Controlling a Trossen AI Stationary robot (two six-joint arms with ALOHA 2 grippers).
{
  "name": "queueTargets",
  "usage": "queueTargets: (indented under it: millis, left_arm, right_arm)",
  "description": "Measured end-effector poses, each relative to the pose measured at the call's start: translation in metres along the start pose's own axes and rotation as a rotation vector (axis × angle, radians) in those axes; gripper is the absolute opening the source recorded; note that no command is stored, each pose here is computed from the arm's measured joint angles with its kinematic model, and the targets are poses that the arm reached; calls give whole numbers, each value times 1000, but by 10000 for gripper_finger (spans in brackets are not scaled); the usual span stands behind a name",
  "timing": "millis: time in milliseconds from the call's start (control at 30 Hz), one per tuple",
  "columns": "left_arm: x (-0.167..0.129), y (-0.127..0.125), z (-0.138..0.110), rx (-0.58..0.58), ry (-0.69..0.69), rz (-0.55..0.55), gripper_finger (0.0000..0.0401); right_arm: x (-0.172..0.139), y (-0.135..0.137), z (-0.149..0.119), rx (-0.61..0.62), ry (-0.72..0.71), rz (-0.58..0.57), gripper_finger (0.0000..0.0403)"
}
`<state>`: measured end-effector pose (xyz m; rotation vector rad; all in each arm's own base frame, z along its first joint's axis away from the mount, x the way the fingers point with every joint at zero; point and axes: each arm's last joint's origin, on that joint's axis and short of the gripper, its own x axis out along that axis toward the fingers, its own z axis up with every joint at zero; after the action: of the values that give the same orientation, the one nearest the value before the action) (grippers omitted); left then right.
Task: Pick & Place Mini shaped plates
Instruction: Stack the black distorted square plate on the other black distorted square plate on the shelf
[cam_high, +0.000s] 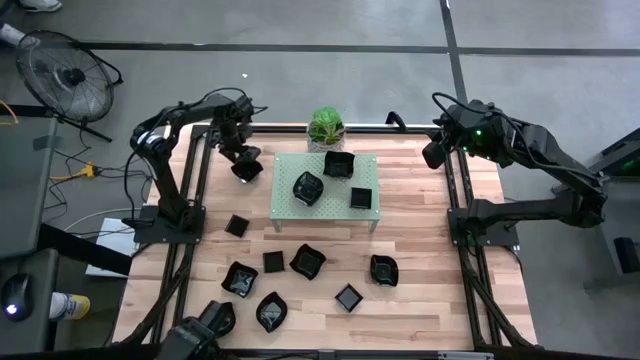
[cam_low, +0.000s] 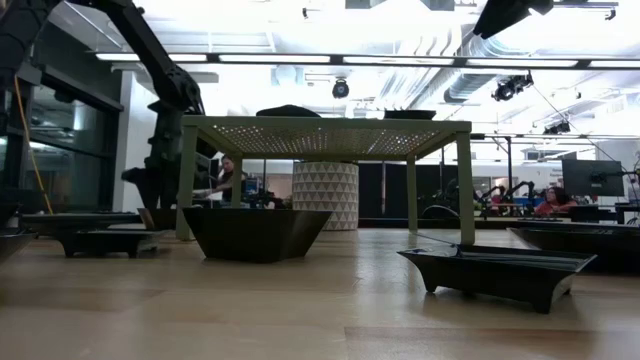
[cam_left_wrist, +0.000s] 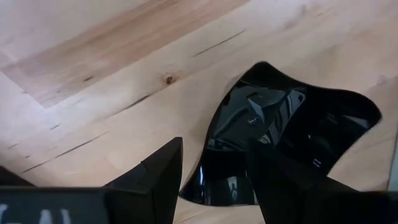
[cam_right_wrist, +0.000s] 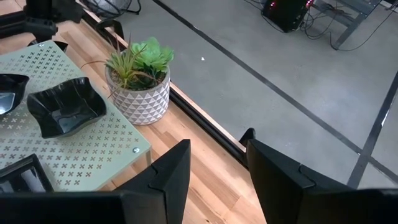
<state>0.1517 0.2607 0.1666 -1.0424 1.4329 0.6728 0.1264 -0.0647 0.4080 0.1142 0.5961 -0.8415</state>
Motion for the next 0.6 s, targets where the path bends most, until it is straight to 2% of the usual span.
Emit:
queueTargets:
  millis: [367, 600]
  left_arm:
    - [-2, 0, 1, 15, 10, 9, 169]
    - [-9, -1, 4, 21, -5, 6, 113]
  right_arm:
    - [0, 0, 0, 5, 1, 3, 153]
    - [0, 0, 0, 5, 2, 11, 153]
